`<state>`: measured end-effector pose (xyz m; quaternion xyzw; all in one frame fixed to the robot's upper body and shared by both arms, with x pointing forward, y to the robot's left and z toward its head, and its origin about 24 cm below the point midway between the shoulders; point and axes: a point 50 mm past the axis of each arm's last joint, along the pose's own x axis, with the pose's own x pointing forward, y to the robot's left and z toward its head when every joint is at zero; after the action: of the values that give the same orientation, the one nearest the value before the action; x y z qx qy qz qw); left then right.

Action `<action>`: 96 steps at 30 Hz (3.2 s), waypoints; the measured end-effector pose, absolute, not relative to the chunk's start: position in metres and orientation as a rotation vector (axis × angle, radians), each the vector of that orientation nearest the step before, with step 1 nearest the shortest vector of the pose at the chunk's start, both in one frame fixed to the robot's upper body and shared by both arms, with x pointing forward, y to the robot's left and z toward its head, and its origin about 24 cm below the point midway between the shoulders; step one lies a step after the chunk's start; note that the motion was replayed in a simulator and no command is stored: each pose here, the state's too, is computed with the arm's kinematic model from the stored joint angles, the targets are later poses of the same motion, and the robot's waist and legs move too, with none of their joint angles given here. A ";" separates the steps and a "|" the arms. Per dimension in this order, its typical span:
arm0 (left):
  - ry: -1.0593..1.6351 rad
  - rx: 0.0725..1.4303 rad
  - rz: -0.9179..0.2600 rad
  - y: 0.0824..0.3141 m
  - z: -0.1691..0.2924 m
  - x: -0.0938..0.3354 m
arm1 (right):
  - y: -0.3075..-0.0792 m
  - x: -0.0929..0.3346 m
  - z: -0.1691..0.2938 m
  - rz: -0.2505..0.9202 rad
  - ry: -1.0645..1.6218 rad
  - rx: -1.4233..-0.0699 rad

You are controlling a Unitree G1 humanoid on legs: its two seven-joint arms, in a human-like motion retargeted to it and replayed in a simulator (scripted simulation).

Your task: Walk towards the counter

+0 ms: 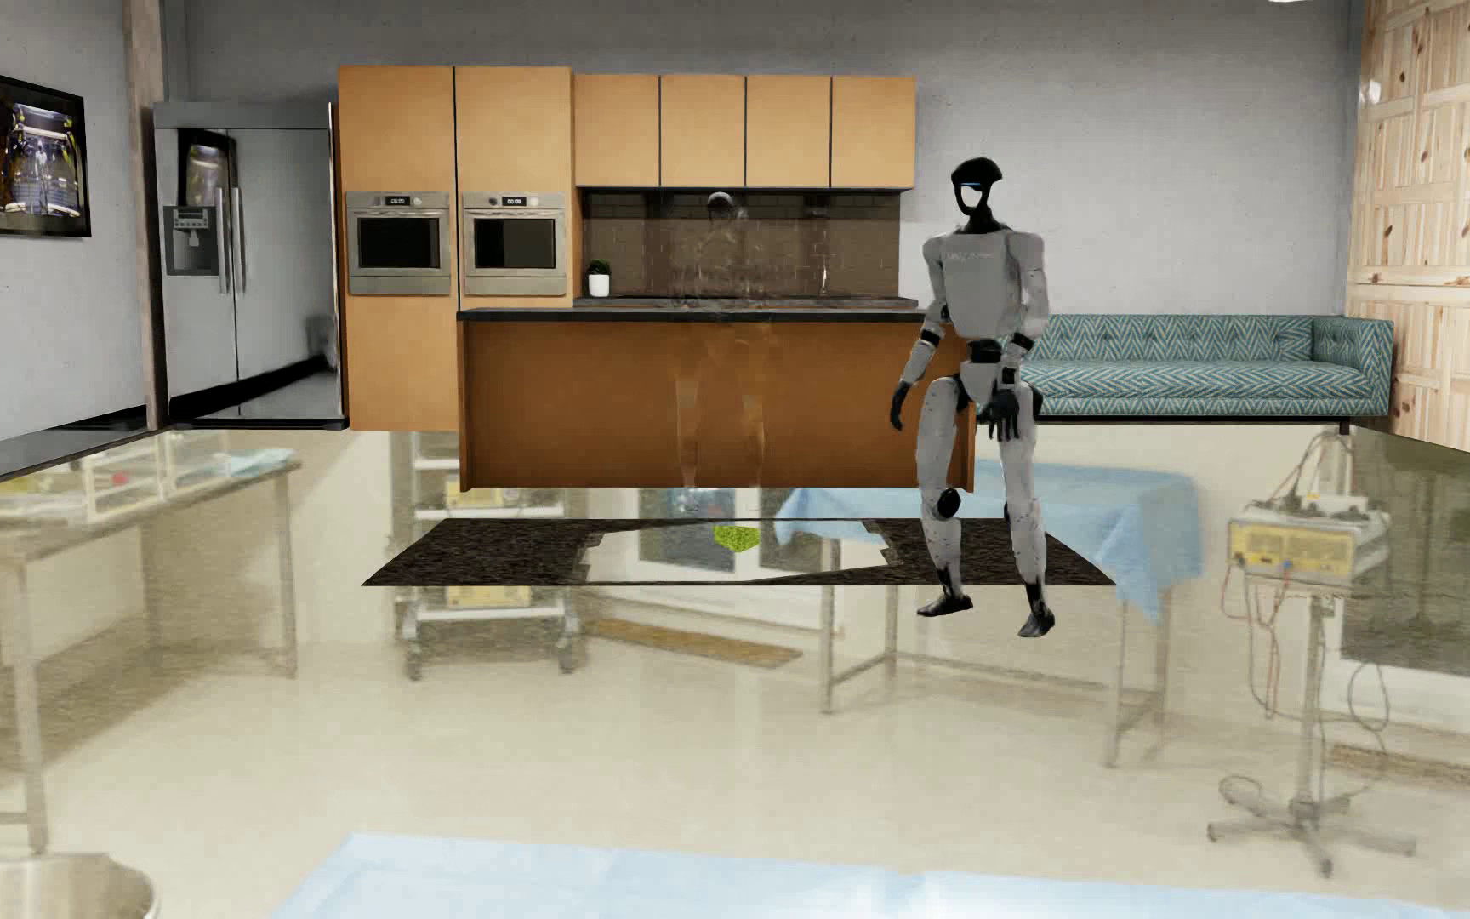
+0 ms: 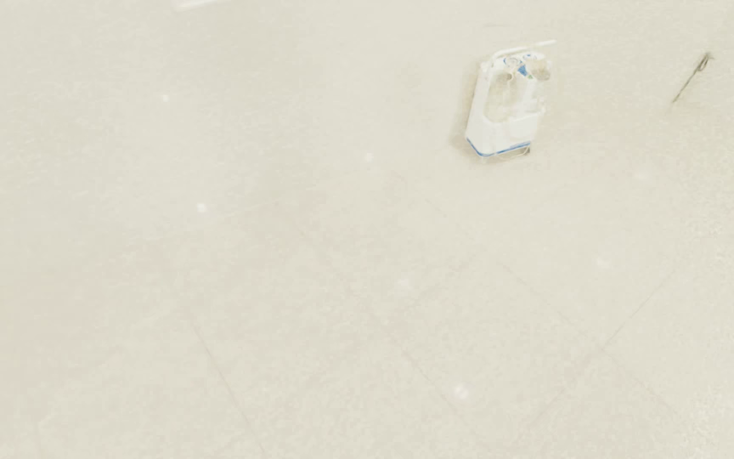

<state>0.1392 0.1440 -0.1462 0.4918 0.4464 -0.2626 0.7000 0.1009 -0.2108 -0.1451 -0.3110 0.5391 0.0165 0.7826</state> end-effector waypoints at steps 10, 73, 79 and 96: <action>1.048 1.071 -0.513 0.163 -0.149 0.125 | -0.205 0.134 -0.131 0.037 1.008 -0.697; 1.537 0.818 -0.356 0.210 -0.165 0.018 | -0.221 0.175 -0.111 0.006 0.860 -0.800; 1.661 0.776 -0.450 0.197 -0.170 -0.013 | -0.230 0.168 -0.102 -0.202 0.800 -0.687; 0.615 0.921 -0.095 0.162 -0.077 0.239 | -0.198 -0.031 -0.168 0.165 1.651 -0.534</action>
<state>0.2393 0.1624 -0.0773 0.4374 0.2918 -0.0450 0.8494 -0.0309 -0.1976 -0.1676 -0.2344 0.7248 0.0723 0.6438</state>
